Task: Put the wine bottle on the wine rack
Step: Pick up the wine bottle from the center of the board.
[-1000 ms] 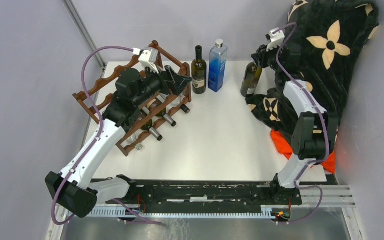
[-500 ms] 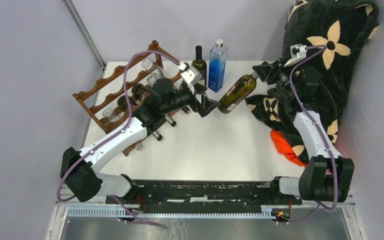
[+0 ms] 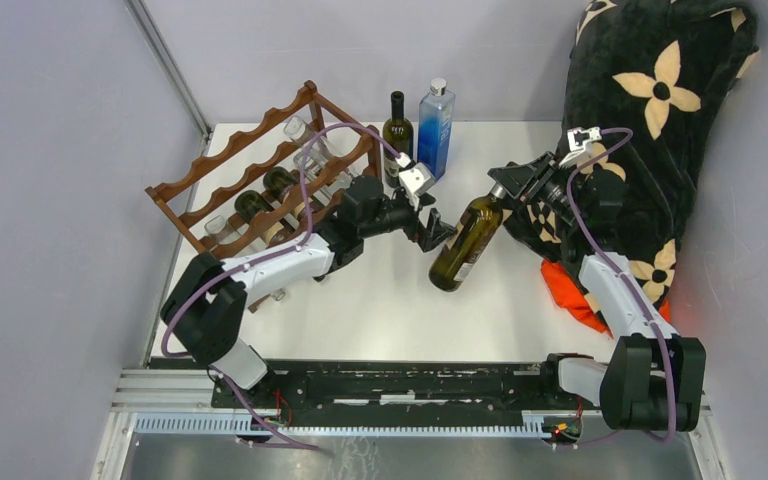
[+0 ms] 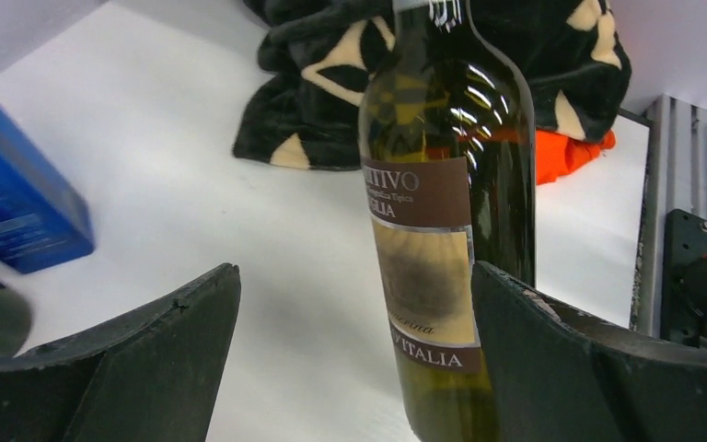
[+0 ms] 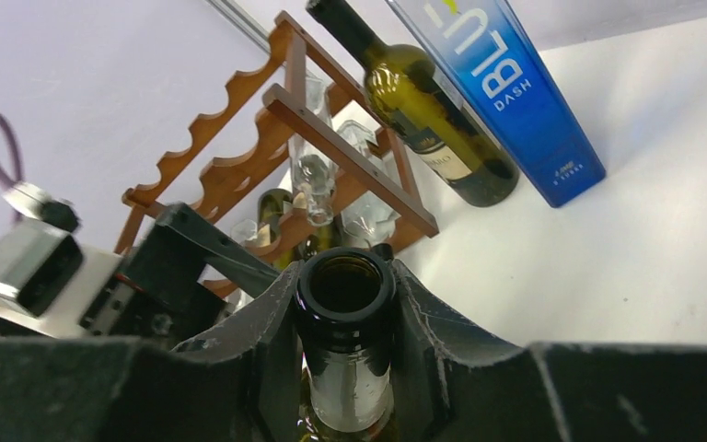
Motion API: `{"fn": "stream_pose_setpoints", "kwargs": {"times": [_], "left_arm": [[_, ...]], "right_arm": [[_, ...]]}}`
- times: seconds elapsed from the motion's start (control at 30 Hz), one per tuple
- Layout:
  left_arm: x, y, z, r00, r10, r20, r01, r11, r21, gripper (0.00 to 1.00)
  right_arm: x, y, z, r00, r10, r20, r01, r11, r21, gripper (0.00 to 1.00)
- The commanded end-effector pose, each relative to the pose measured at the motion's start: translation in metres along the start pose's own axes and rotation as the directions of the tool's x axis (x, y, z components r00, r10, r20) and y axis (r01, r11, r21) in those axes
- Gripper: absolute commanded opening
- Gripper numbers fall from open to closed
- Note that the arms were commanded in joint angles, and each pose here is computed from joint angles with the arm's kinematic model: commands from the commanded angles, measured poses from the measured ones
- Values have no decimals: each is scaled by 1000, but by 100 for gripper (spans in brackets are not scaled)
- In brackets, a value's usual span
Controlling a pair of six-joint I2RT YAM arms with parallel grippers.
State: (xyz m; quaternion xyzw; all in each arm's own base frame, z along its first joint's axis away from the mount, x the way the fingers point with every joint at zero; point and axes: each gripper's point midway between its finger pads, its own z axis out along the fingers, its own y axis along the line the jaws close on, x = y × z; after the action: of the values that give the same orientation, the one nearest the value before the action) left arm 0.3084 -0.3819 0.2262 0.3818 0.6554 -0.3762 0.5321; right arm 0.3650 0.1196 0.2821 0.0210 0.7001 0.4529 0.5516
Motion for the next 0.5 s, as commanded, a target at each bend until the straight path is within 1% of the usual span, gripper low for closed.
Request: {"fn": "stream_pose_setpoints", "kwargs": {"times": [0.0, 0.1, 0.17, 0.27, 0.37, 0.47], "left_arm": [[-18, -27, 16, 994, 32, 108, -45, 991, 124, 100], [-22, -40, 19, 991, -7, 136, -20, 981, 193, 100], [-20, -48, 21, 990, -41, 134, 10, 974, 228, 100], [-9, -52, 28, 991, -82, 110, 54, 970, 237, 100], [-5, -58, 32, 985, -132, 115, 100, 962, 254, 100], [2, -58, 39, 980, -164, 116, 133, 963, 236, 100]], "right_arm": [[-37, 52, -4, 992, -20, 125, 38, 989, -144, 0], [-35, 52, -3, 992, -13, 123, 32, 988, -151, 0], [-35, 54, -1, 992, -7, 124, 27, 986, -162, 0], [-40, 60, 0, 990, -10, 138, 35, 983, -178, 0], [-45, 64, 2, 989, -2, 146, 30, 982, -188, 0], [-45, 78, 4, 990, 4, 141, 28, 974, -223, 0]]}}
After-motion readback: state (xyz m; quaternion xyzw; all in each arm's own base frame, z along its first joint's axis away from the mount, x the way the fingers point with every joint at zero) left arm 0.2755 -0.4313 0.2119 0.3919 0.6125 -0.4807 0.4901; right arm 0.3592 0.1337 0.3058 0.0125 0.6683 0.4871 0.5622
